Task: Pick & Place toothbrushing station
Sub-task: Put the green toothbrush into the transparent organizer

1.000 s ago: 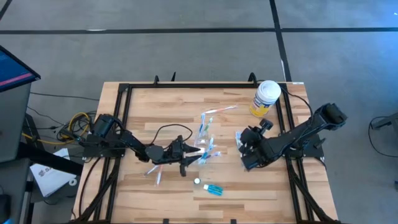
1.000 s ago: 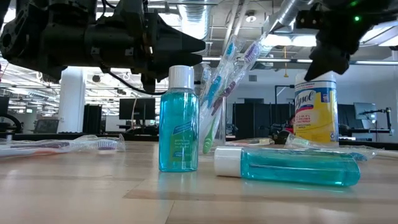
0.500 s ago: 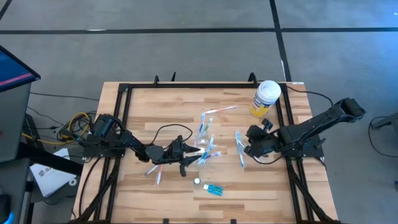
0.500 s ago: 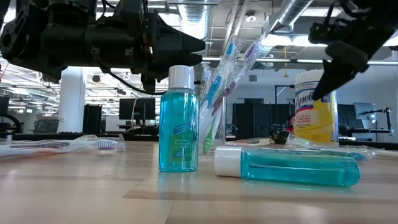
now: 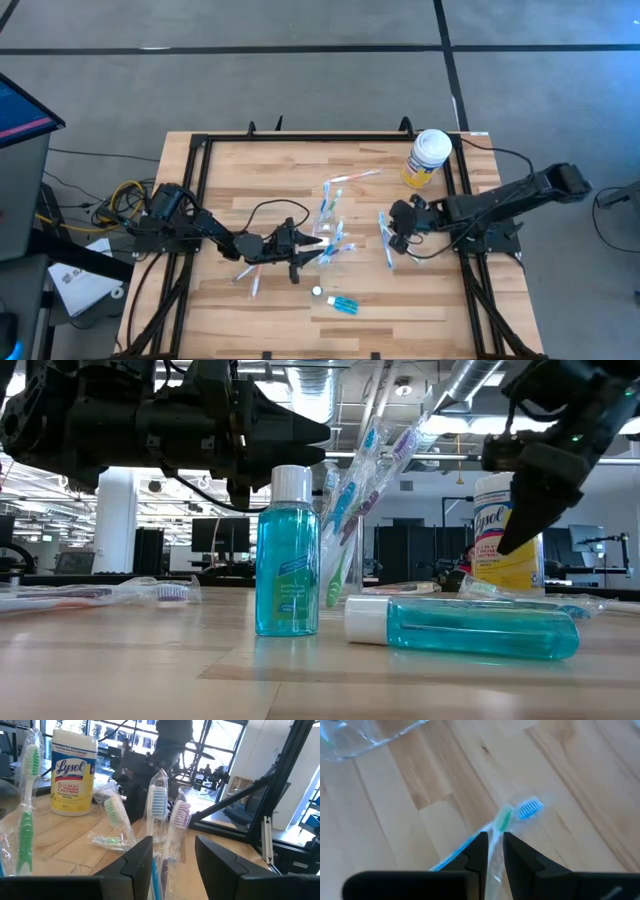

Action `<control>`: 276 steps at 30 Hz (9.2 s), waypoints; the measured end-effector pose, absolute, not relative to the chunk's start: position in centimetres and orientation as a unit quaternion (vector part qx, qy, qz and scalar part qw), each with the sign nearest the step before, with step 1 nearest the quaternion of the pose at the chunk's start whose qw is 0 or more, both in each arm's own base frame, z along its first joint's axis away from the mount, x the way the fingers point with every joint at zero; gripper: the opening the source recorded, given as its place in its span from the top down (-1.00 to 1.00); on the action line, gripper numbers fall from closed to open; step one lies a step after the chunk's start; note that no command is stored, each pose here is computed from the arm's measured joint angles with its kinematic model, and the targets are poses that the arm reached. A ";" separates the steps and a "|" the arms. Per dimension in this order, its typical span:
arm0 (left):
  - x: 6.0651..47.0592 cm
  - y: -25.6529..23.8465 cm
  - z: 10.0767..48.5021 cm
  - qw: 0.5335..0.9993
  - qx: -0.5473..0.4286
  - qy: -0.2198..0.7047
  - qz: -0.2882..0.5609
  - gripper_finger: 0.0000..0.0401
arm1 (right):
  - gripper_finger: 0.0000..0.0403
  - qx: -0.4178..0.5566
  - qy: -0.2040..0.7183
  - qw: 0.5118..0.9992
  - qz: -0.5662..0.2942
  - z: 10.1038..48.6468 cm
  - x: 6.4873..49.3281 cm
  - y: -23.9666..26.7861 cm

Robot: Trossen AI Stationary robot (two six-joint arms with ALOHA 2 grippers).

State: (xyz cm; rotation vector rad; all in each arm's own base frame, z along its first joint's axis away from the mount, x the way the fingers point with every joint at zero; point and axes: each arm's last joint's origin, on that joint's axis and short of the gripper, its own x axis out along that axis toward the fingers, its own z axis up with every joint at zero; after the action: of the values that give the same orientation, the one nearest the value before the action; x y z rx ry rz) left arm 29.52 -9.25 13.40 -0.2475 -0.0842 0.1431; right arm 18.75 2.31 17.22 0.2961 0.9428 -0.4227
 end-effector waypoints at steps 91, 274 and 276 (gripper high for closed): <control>29.5 -9.2 13.4 0.989 -0.123 -0.042 0.073 0.29 | 1.00 0.095 0.436 0.880 -0.162 17.9 24.5 -1.5; 28.2 0.0 20.5 0.987 -0.040 -0.067 0.139 0.92 | 0.34 -0.007 0.052 0.998 -0.021 31.4 23.1 2.2; 28.3 0.0 20.2 0.988 -0.039 -0.062 0.139 0.91 | 0.34 -0.007 0.052 0.998 -0.021 31.4 23.1 2.2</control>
State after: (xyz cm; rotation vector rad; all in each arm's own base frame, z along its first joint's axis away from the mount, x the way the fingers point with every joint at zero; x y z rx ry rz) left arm 28.28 0.02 20.21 -0.0793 -0.1235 0.2796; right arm 23.07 2.23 31.44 -0.0142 0.1034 -0.0418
